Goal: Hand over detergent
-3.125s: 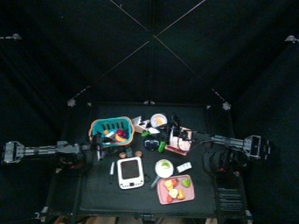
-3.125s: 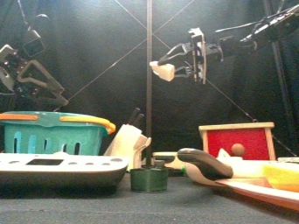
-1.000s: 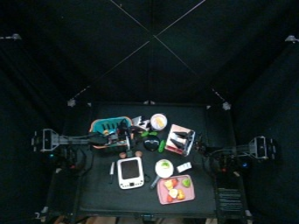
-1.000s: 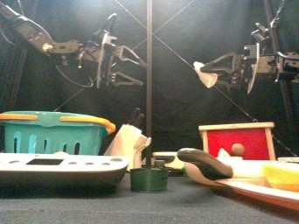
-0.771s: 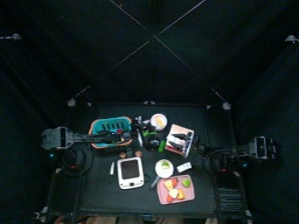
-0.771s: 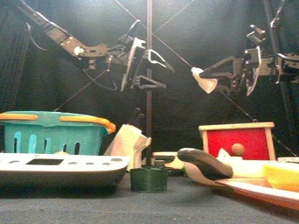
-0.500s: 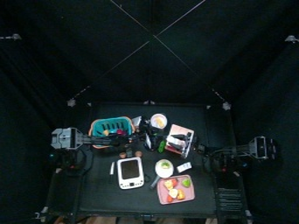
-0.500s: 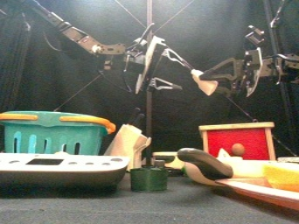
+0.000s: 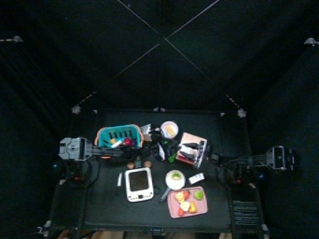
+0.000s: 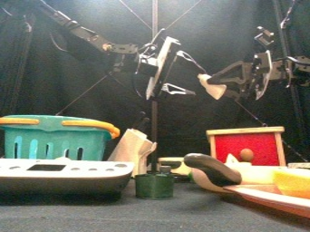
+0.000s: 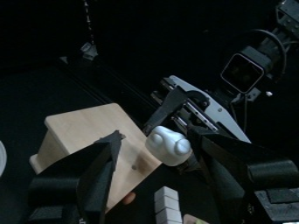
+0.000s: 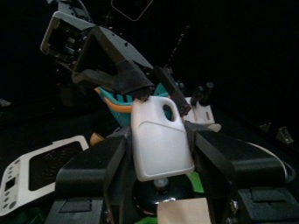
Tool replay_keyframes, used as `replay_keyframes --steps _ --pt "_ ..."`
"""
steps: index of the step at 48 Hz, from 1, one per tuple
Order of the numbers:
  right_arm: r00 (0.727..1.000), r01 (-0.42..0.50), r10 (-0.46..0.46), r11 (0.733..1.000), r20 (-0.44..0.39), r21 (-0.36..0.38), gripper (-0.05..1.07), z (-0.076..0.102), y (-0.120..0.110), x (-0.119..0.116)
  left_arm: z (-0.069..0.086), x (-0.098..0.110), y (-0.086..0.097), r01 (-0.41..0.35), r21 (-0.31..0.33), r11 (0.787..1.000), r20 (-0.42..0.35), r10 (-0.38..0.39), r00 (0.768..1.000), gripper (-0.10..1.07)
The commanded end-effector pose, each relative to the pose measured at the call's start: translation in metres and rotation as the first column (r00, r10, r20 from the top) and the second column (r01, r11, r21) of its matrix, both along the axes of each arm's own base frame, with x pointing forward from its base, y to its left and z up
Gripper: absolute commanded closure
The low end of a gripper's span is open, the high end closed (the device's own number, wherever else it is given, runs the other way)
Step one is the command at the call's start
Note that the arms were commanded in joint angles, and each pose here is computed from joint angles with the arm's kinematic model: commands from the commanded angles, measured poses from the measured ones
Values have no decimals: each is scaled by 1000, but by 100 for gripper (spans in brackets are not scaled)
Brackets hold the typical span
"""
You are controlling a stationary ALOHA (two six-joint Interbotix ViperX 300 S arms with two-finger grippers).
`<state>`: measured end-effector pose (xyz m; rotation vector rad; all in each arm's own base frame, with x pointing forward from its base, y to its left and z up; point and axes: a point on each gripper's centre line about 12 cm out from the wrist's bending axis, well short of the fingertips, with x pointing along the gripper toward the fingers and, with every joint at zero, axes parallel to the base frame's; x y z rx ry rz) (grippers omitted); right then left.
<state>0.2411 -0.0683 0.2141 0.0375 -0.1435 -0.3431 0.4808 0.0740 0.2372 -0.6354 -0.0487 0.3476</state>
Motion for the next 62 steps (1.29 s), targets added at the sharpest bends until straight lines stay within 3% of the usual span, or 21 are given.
replay_keyframes --steps 1,12,28,50,55,62 --pt "999 4 -4 1000 45 -11 26 13 -2 3 8 5 -2 -20 -45 999 30 21 999 4" --pt "999 5 -4 1000 46 -13 26 13 -2 3 1 8 -8 -32 -95 995 24 35 999 8" --pt "999 13 -13 1000 40 -10 26 11 -4 3 0 15 -11 -25 -98 995 28 28 999 30" --pt "1000 17 -17 1000 8 9 25 7 -6 5 0 15 -8 -29 -95 995 24 32 999 42" --pt "1000 17 -17 1000 1 19 22 10 -7 7 -1 15 -8 -20 -96 995 8 21 1000 42" --pt "999 7 -4 998 -46 54 6 14 -7 13 -5 14 -10 -4 -91 996 -18 2 1000 42"
